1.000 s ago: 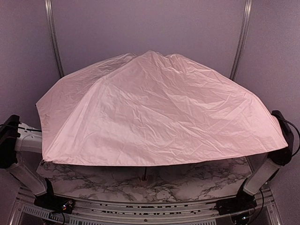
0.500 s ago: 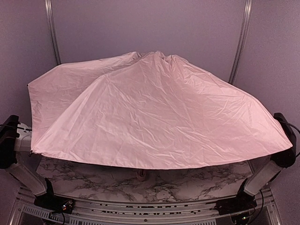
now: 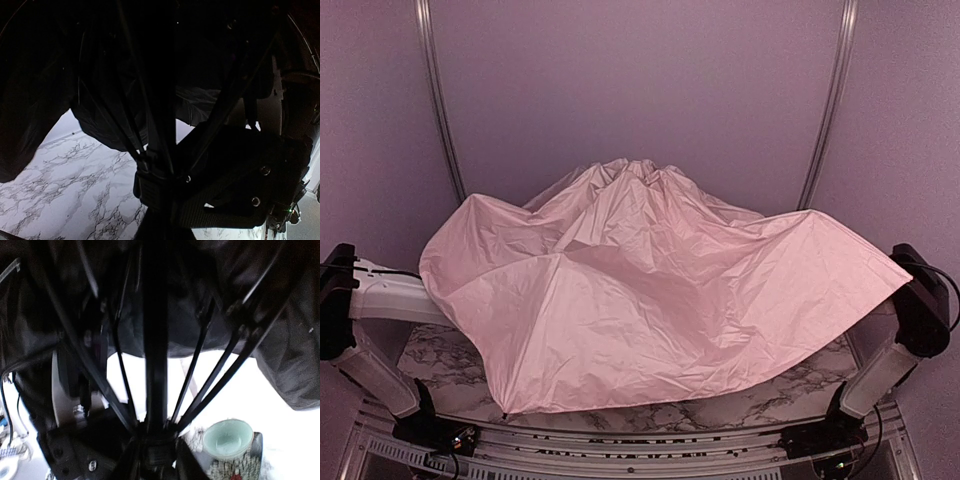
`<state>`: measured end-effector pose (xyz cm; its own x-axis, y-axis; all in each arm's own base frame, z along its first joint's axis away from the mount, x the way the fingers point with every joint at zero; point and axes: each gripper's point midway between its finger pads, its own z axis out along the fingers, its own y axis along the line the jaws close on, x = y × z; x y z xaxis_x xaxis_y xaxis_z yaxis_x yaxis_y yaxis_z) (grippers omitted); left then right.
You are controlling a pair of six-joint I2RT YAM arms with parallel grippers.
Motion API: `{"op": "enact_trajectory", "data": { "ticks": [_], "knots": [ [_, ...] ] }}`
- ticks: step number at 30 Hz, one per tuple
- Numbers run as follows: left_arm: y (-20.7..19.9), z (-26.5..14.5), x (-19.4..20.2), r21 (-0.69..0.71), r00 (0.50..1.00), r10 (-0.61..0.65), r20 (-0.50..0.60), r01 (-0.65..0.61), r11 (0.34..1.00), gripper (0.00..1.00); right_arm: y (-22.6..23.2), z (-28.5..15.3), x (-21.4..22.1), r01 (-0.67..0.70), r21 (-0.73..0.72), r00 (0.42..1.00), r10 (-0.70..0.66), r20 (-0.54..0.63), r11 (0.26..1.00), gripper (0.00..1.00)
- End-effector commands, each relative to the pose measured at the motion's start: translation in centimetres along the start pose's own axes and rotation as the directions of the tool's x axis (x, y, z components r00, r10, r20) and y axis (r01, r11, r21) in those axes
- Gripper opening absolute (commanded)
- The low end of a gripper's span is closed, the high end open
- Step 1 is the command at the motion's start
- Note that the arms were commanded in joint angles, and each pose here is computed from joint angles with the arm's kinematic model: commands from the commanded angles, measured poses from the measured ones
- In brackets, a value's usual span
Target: Put away the umbrella
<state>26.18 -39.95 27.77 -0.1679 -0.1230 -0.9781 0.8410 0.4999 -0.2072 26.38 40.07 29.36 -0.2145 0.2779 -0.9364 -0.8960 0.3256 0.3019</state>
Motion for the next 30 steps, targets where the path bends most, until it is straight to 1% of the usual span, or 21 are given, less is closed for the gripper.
{"op": "enact_trajectory", "data": {
  "ticks": [1,5,7,10,11,14,17,21,23,25,30],
  "knots": [
    [-3.2,-3.7,-14.2,0.105,0.882,-0.006,0.472,-0.049,0.993,0.0,-2.4,-1.0,6.6,-0.045,0.097,0.969,0.067,-0.236,0.994,0.17],
    [-3.0,-3.6,-12.2,0.118,0.902,-0.032,0.43,-0.021,0.993,0.0,-2.1,-0.4,2.5,-0.048,0.099,0.987,0.062,-0.145,0.994,0.13],
    [-2.8,-3.7,-10.7,0.114,0.917,-0.03,0.398,-0.017,0.993,0.0,-1.9,0.2,0.2,-0.021,0.097,0.993,0.032,-0.111,0.995,0.12],
    [-2.1,-3.7,-7.7,0.094,0.946,-0.018,0.324,-0.013,0.995,0.0,-1.5,0.6,-2.9,0.016,0.09,0.998,-0.01,-0.06,0.996,0.09],
    [-1.8,-3.7,-6.1,0.084,0.958,-0.011,0.285,-0.014,0.996,0.0,-1.3,0.6,-4.1,0.024,0.086,0.999,-0.021,-0.035,0.996,0.07],
    [-0.8,-3.7,-2.0,0.057,0.983,0.0,0.184,-0.011,0.998,0.12,-0.5,0.5,-7.6,0.05,0.076,0.998,-0.054,0.045,0.996,0.03],
    [-0.6,-3.3,1.5,0.068,0.995,-0.013,0.102,0.006,0.998,0.23,0.6,0.5,-10.2,0.073,0.054,0.99,-0.079,0.12,0.996,0.0],
    [-1.0,-2.7,4.6,0.105,0.999,-0.025,0.024,0.022,0.994,0.37,0.8,0.1,-11.0,0.053,0.042,0.982,-0.06,0.177,0.998,0.0],
    [-1.2,-2.5,5.3,0.116,0.999,-0.031,0.017,0.029,0.993,0.46,0.9,-0.1,-11.5,0.05,0.041,0.979,-0.057,0.195,0.998,0.0],
    [-2.0,-2.4,5.3,0.163,0.999,-0.033,0.03,0.028,0.986,0.56,1.1,-0.4,-12.0,0.05,0.04,0.974,-0.058,0.218,0.998,0.0],
    [-4.4,-2.5,4.0,0.29,0.991,-0.052,0.12,0.015,0.957,0.72,1.3,-1.6,-13.3,0.059,0.053,0.953,-0.072,0.295,0.997,0.0]
  ]
}}
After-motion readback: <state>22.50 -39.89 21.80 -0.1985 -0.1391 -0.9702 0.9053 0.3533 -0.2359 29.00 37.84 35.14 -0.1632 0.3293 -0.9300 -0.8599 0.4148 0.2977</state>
